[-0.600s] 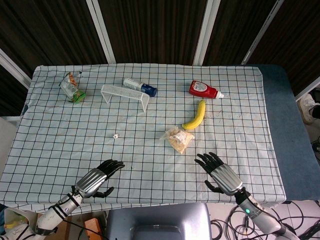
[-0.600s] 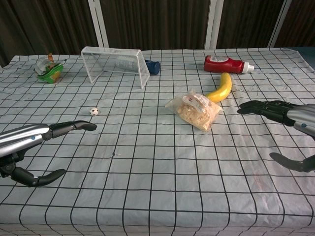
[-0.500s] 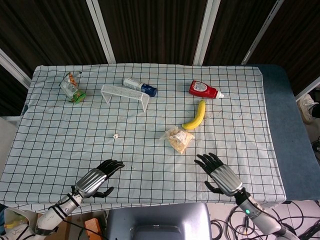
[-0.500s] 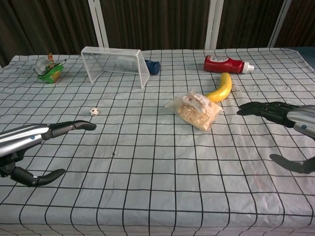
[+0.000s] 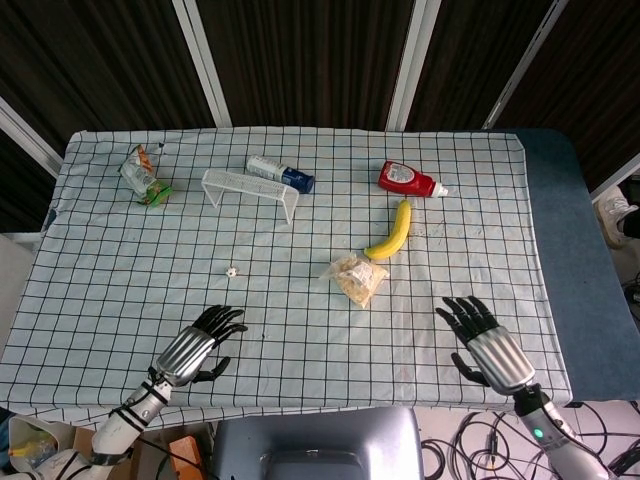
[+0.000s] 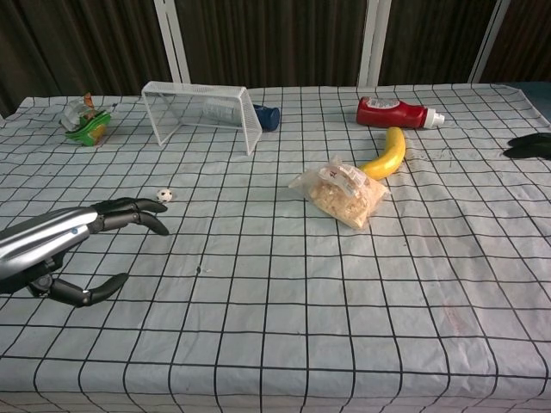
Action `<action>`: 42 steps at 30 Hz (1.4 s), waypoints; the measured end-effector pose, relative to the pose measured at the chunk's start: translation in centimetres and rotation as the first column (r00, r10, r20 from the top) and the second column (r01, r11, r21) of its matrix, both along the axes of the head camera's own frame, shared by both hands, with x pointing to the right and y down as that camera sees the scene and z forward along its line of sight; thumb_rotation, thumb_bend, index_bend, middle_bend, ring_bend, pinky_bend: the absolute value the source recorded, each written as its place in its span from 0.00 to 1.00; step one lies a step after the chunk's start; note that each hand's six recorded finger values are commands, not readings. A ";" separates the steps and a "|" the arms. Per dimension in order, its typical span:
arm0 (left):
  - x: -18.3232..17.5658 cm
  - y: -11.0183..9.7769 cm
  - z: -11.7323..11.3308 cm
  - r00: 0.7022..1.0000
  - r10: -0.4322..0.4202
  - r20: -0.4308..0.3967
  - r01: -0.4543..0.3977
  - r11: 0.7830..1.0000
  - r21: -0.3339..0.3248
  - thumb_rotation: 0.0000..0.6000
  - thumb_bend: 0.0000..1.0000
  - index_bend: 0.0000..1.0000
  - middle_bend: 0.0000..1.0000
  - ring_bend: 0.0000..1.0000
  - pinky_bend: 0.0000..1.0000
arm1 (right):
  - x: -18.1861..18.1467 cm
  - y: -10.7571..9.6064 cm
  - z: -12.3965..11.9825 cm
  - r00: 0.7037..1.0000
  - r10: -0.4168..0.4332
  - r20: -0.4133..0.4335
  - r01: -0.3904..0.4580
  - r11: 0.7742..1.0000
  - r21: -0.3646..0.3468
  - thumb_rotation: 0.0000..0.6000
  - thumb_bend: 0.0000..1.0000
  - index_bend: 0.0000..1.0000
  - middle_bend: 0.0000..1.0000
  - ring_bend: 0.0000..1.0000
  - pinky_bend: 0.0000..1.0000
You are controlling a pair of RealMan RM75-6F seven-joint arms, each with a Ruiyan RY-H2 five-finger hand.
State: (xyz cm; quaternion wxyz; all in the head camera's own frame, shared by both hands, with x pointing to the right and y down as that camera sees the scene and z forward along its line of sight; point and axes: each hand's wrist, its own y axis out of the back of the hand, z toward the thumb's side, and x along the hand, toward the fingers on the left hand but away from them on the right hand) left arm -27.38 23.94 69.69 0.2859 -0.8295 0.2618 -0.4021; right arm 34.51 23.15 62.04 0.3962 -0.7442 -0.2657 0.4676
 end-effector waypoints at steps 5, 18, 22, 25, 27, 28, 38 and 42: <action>1.5 -1.4 2.1 0.995 -0.024 0.100 0.010 0.991 0.136 1.00 0.56 0.52 0.11 0.00 0.04 | 2.2 -0.4 -2.0 0.998 0.057 -0.021 -0.056 0.998 0.043 1.00 0.39 0.00 0.00 0.00 0.00; 1.5 -7.2 5.1 0.950 -0.160 0.267 0.069 0.945 0.321 1.00 0.58 0.57 0.12 0.00 0.02 | 2.9 0.0 -3.0 0.997 0.071 -0.042 -0.071 0.997 0.018 1.00 0.39 0.00 0.00 0.00 0.00; 1.0 -7.8 6.4 0.938 -0.185 0.293 0.098 0.953 0.288 1.00 0.58 0.57 0.12 0.00 0.02 | 3.1 0.0 -3.3 0.996 0.076 -0.045 -0.075 0.997 0.029 1.00 0.39 0.00 0.00 0.00 0.00; 1.1 -7.8 7.3 0.935 -0.191 0.300 0.112 0.959 0.262 1.00 0.58 0.57 0.12 0.00 0.02 | 3.2 -0.1 -3.4 0.996 0.082 -0.048 -0.080 0.996 0.033 1.00 0.39 0.00 0.01 0.00 0.00; 1.4 -7.8 7.7 0.935 -0.193 0.298 0.117 0.960 0.254 1.00 0.58 0.56 0.12 0.00 0.02 | 3.2 -0.1 -3.4 0.995 0.083 -0.050 -0.082 0.996 0.031 1.00 0.39 0.00 0.01 0.00 0.00; 1.5 -7.8 7.8 0.935 -0.193 0.296 0.118 0.960 0.252 1.00 0.58 0.56 0.12 0.00 0.02 | 3.2 -0.1 -3.4 0.995 0.084 -0.051 -0.082 0.996 0.029 1.00 0.39 0.00 0.01 0.00 0.00; 1.4 -8.6 8.6 0.925 -0.206 0.319 0.124 0.958 0.258 1.00 0.58 0.56 0.12 0.00 0.02 | 3.4 -0.1 -3.7 0.995 0.088 -0.054 -0.086 0.996 0.032 1.00 0.39 0.00 0.01 0.00 0.00; 1.1 -9.1 9.0 0.916 -0.209 0.343 0.121 0.958 0.261 1.00 0.58 0.44 0.12 0.00 0.01 | 3.5 -0.2 -4.0 0.994 0.096 -0.053 -0.093 0.995 0.041 1.00 0.39 0.00 0.00 0.00 0.00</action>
